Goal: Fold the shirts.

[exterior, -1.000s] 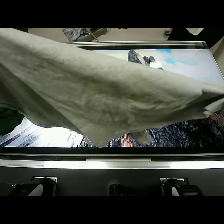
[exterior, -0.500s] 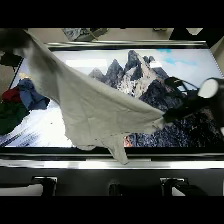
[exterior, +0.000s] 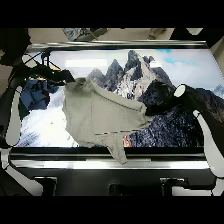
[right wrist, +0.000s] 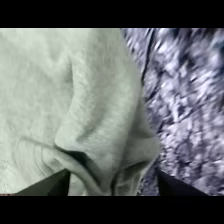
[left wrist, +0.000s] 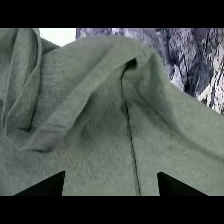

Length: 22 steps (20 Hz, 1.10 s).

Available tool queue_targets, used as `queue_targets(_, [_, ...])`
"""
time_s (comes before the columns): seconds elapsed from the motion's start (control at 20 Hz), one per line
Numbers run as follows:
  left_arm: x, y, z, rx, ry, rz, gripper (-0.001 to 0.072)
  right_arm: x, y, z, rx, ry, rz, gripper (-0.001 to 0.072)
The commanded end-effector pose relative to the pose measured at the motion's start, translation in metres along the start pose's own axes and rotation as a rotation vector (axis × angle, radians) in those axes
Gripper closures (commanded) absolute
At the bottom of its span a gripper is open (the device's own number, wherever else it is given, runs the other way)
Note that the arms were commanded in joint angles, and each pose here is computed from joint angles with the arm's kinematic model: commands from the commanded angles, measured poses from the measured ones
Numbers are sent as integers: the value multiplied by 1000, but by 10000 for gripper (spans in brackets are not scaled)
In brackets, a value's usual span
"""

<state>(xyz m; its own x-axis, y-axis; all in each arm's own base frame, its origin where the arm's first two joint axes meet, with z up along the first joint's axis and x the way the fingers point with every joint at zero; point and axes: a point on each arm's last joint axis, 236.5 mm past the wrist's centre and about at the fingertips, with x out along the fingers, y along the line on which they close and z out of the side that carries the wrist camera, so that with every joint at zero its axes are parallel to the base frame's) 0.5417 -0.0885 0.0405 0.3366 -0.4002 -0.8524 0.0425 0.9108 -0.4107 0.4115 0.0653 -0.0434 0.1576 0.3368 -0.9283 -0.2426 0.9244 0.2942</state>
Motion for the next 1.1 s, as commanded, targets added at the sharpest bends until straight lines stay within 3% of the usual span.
queue_targets(0.0, [-27, 14, -45, -46, 192, 6, -3, -60, -19, 14, -44, -43, 22, 72])
queue_targets(0.15, [-62, 36, -88, -57, 302, 73, 5, -119, -60, -3, -10, -66, -4, 78])
queue_targets(0.2, [-65, 36, -107, -57, 337, 71, 64, -125, -68, -19, 16, -28, 10, 95])
queue_targets(0.35, [-47, 35, -196, -114, 435, 60, 66, -120, -76, -48, 33, 46, 50, 94])
queue_targets(0.45, [-25, 20, -265, -181, 467, -10, 65, -110, -70, -48, 22, 50, 66, 90])
queue_targets(0.55, [-3, 2, -316, -250, 456, -83, 65, -100, -61, -45, -25, 53, 74, 18])
queue_targets(0.6, [8, -5, -334, -287, 448, -107, 65, -96, -55, -43, -51, 53, 81, 17])
queue_targets(0.75, [37, -25, -356, -344, 419, -148, 66, -80, -36, -42, -118, 77, 119, 16])
queue_targets(0.85, [50, -42, -356, -340, 399, -171, 146, -70, -27, -44, -138, 111, 145, 17])
queue_targets(1.0, [70, -57, -344, -377, 332, -188, 154, -50, -8, -49, -196, 185, 192, 16])
queue_targets(1.05, [74, -56, -343, -389, 323, -179, 191, -43, -2, -49, -218, 199, 201, 16])
